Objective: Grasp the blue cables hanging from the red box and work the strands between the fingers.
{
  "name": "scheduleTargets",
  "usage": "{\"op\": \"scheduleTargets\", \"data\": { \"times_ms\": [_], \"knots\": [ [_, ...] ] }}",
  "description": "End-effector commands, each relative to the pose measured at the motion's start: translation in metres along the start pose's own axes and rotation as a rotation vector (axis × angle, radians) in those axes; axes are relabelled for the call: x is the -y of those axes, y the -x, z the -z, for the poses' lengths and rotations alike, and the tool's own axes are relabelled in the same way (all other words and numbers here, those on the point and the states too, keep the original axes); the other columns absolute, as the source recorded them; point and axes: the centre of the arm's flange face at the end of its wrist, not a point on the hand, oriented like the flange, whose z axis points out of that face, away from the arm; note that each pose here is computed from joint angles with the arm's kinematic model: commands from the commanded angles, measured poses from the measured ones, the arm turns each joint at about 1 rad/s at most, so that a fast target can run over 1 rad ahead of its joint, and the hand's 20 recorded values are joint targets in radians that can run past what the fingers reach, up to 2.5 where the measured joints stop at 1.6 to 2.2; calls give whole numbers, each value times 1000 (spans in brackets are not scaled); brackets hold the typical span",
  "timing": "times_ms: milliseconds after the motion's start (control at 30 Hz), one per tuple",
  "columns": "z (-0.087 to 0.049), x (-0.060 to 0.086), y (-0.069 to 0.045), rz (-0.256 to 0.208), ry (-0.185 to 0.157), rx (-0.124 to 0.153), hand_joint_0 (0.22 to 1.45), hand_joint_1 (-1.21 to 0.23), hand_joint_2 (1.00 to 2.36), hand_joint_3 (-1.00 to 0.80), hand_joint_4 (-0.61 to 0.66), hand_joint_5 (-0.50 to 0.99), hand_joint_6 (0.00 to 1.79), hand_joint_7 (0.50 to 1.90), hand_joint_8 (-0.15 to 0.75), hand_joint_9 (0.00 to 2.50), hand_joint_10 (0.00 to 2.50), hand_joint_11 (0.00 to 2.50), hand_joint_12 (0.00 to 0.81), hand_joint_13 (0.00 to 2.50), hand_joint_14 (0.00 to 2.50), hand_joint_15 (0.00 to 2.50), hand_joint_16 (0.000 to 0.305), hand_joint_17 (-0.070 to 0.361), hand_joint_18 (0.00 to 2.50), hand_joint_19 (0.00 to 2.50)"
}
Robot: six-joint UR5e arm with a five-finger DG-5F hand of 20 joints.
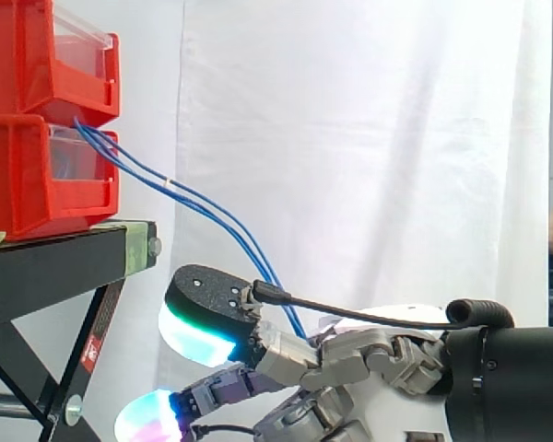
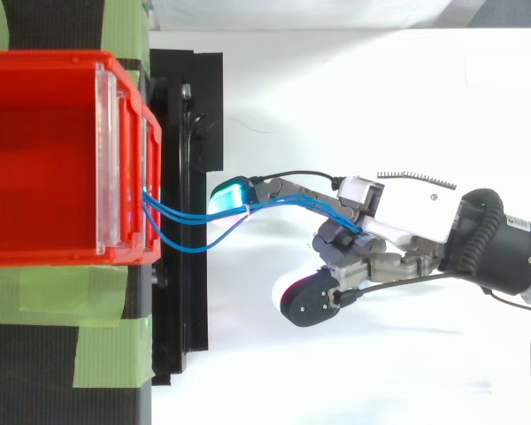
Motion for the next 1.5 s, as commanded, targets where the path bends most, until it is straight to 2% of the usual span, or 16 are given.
{"op": "scheduleTargets", "data": {
  "times_ms": [0, 100, 133, 167, 333, 533, 1467],
  "knots": [
    [0, 0, 0, 0, 0, 0, 729, -539, 1000, -1000, 279, -96, 8, 723, 530, 1326, 2500, 2500, 585, 1595, 2500, 1813, 62, 140, 1792, 786],
    [0, 0, 0, 0, 0, 0, 725, -536, 1000, -1000, 291, -71, 9, 726, 562, 1436, 2500, 2500, 601, 1670, 2500, 1796, 64, 143, 1888, 757],
    [0, 0, 1, -1, 1, 1, 725, -536, 1000, -1000, 302, -56, 9, 728, 565, 1479, 2500, 2500, 605, 1711, 2500, 1793, 190, 143, 1925, 753],
    [0, 0, 1, 0, -1, 1, 724, -536, 1000, -1000, 307, -57, 9, 727, 566, 1514, 2500, 2500, 608, 1738, 2500, 1782, 194, 146, 1964, 747],
    [0, 0, 0, 0, 0, 0, 717, -535, 1000, -1000, 352, 44, 9, 731, 541, 1813, 2500, 2500, 615, 1934, 2500, 1738, 198, 149, 2289, 660],
    [0, -1, 0, -1, 1, 0, 715, -534, 1000, -1000, 364, 69, 9, 729, 536, 1894, 2500, 2500, 620, 1984, 2500, 1783, 198, 149, 2396, 666],
    [0, 0, 1, 0, -1, 1, 704, -531, 1000, -1000, 362, 52, 8, 712, 531, 1939, 2500, 2500, 618, 2017, 2500, 1856, 203, 152, 2457, 711]
  ]
}}
